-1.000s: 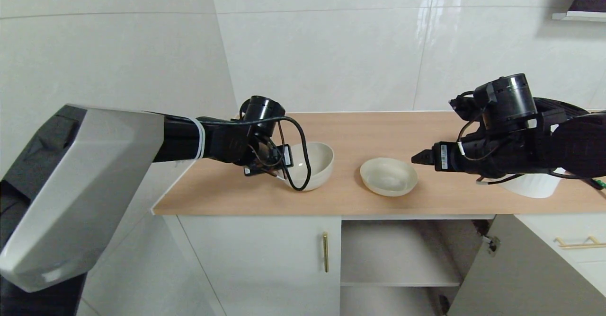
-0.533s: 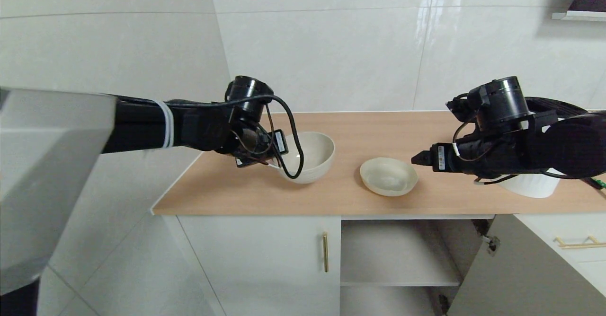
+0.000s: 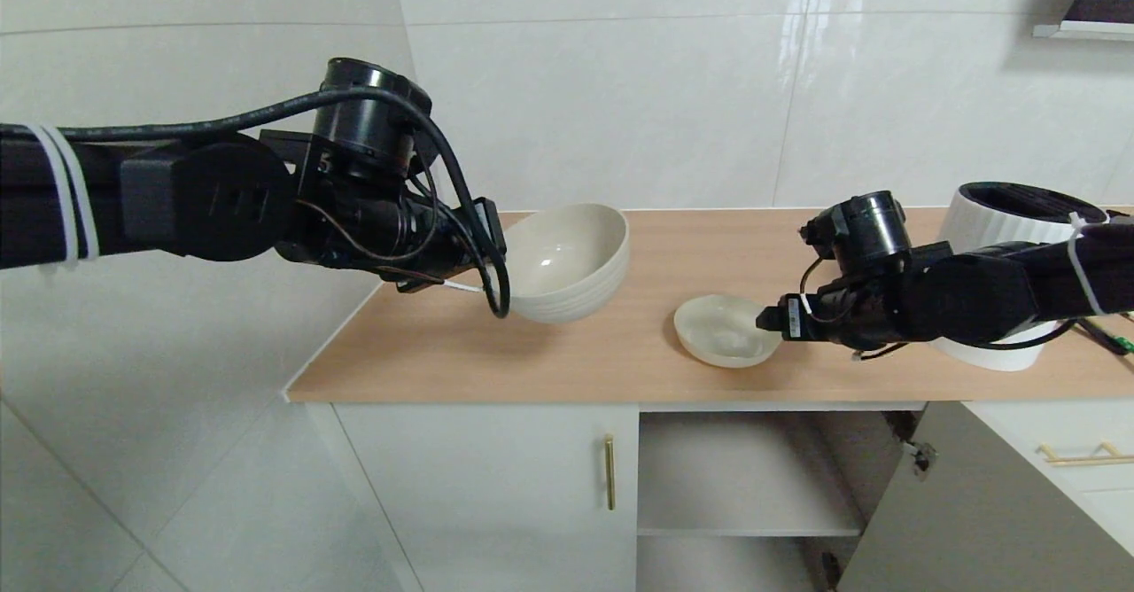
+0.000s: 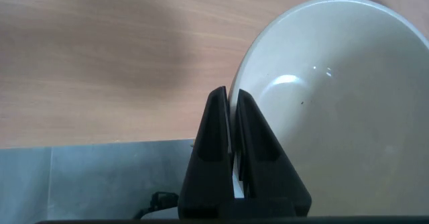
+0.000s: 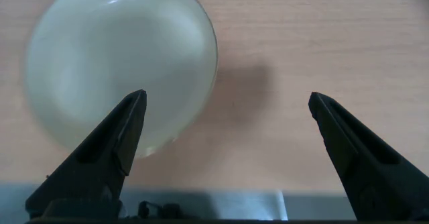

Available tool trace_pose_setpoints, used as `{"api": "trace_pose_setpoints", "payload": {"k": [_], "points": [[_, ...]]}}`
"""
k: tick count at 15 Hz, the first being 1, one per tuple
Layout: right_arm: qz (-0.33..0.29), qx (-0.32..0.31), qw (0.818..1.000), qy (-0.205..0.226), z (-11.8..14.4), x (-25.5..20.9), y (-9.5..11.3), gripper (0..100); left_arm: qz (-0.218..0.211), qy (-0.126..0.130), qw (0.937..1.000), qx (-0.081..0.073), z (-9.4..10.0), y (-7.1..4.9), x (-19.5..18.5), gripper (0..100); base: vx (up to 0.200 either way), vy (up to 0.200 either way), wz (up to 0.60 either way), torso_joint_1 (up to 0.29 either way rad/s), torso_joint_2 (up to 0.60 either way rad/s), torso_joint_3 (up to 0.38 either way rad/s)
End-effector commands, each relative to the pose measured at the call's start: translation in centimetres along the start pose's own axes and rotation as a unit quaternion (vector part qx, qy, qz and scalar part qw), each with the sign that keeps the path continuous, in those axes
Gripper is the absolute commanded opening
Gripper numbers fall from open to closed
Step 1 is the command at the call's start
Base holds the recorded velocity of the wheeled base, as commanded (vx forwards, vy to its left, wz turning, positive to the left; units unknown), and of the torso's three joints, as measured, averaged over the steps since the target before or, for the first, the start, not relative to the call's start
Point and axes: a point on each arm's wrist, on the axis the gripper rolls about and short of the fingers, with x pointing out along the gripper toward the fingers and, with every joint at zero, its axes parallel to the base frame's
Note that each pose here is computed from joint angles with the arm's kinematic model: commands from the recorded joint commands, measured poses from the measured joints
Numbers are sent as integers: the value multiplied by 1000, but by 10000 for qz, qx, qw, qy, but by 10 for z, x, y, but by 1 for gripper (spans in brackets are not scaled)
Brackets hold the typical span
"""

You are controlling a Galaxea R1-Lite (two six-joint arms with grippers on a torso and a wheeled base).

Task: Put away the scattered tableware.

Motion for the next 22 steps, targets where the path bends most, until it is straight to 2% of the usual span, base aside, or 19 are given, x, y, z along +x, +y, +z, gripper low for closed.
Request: {"api": "trace_pose_setpoints", "payload": {"k": [1,6,7,13,16,19,20,22], "points": [[-160,-34,9998,145,-14,29,3,100,-47,-71,10000,1,2,-1,-8,0,0,0,0,0,0,0],[-238,90,9996,79,-13,35,4,100,-56,-75,10000,13,2,-2,-10,0,0,0,0,0,0,0],[-231,93,9997,90,-14,37,3,0,-48,-88,9999,8,2,-1,-11,0,0,0,0,0,0,0],[-161,284,9995,19,-9,34,5,0,-76,-107,9999,20,3,-2,-14,0,0,0,0,0,0,0],[413,522,9977,-104,11,-10,0,0,-72,-101,9999,20,0,0,-24,0,0,0,0,0,0,0],[816,573,9950,109,18,-54,-6,0,-17,36,10000,50,-13,4,-33,0,0,0,0,0,0,0],[912,530,9940,295,16,-75,-11,0,-15,-19,10000,42,-15,6,-46,0,0,0,0,0,0,0],[1145,545,9905,525,9,-100,-17,0,-12,41,10000,74,-28,14,-69,0,0,0,0,0,0,0]]}}
